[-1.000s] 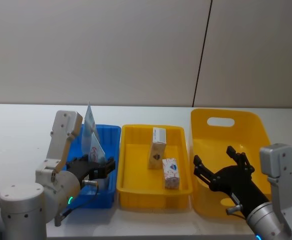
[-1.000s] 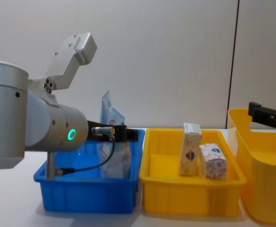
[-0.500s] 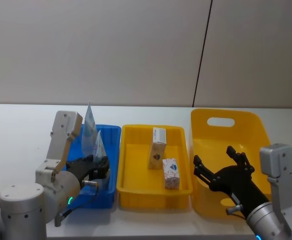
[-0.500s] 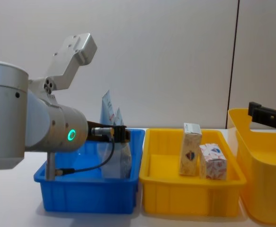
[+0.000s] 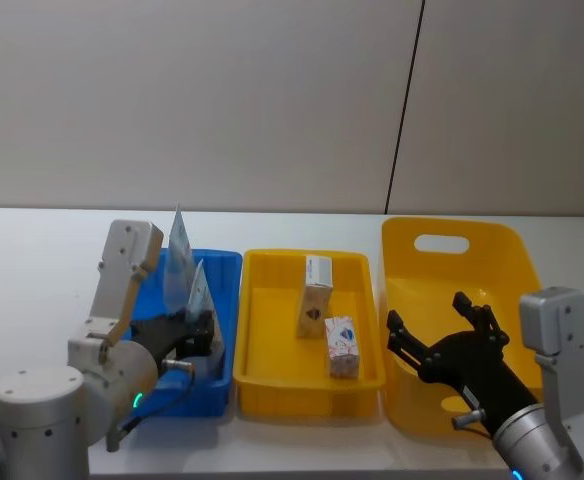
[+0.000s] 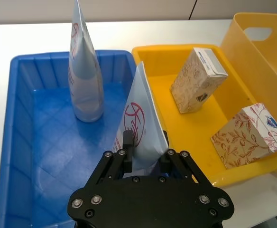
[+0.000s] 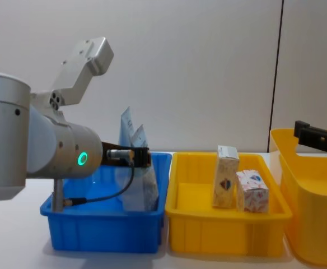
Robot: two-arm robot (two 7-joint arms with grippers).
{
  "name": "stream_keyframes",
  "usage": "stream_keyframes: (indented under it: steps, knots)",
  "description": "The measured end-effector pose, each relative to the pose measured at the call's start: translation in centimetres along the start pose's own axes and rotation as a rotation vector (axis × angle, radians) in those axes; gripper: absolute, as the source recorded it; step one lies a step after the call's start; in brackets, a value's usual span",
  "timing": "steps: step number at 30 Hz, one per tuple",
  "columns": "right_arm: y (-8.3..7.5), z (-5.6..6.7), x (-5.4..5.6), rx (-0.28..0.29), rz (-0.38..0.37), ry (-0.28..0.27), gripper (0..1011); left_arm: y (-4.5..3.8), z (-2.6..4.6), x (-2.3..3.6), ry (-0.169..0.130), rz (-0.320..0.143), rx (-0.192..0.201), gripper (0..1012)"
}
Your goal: Bimanual collaborative sorting of washing and personal care products
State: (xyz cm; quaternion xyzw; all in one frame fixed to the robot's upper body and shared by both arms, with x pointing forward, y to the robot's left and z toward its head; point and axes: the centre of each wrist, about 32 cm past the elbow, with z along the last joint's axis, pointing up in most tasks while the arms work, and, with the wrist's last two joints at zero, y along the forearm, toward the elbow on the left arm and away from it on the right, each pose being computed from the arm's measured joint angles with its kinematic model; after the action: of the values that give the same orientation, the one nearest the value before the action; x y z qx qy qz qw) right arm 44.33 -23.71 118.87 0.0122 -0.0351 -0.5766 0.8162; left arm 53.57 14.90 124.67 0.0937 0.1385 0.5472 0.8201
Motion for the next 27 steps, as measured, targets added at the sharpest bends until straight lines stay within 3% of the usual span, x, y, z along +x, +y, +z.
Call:
stream_keyframes:
  steps: [8, 16, 27]
  knots:
    - [0.0, 0.0, 0.0, 0.000, 0.000, 0.000, 1003, 0.89, 0.59, 0.87, -0.032, -0.016, -0.060, 229]
    - [0.0, 0.0, 0.0, 0.000, 0.000, 0.000, 1003, 2.72, 1.36, 2.21, -0.077, -0.044, -0.146, 181]
    - [0.0, 0.0, 0.0, 0.000, 0.000, 0.000, 1003, 4.37, 1.37, 3.13, -0.100, -0.099, -0.229, 132]
